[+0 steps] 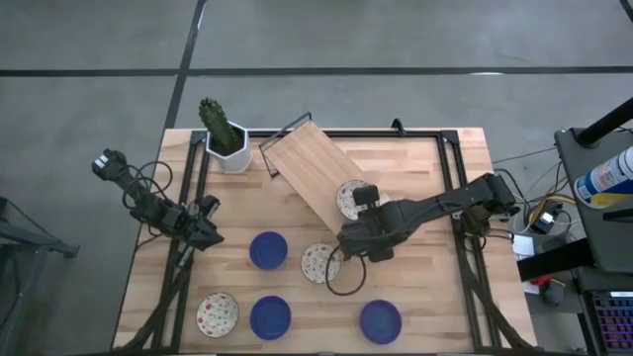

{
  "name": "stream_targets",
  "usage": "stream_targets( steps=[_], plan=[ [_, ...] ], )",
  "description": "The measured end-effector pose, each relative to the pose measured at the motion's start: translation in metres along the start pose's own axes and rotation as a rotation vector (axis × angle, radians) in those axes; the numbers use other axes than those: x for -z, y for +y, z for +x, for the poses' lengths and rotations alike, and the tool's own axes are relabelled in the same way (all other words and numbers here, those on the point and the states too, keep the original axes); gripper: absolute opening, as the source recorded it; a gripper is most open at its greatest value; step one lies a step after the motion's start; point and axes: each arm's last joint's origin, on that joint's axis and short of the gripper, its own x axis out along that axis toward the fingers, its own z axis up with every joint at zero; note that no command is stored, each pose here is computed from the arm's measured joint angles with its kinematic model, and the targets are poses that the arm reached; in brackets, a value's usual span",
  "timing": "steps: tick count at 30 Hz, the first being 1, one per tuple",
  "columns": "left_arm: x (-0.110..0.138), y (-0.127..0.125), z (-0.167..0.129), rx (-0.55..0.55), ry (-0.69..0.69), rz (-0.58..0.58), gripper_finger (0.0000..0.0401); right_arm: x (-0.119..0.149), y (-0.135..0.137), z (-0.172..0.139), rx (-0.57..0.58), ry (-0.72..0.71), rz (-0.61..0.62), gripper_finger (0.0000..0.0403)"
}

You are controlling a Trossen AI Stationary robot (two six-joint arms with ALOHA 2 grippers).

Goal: Pick & Place Mini bowls
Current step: Put the top right white patterned bowl on the shelf

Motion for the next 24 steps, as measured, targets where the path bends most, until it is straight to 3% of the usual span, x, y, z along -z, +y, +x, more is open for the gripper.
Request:
stream_targets(
  steps=[10,24],
  plan=[
    [0.0000,0.0000,0.0000,0.001,0.000,0.000,0.0000,-0.0017,-0.0019,-0.0054,-0.033,-0.021,0.006,0.0012],
    [-0.0005,0.0000,0.0000,0.000,-0.005,-0.002,0.0000,-0.0034,-0.0021,-0.0036,0.002,-0.034,0.021,0.0067]
  ],
)
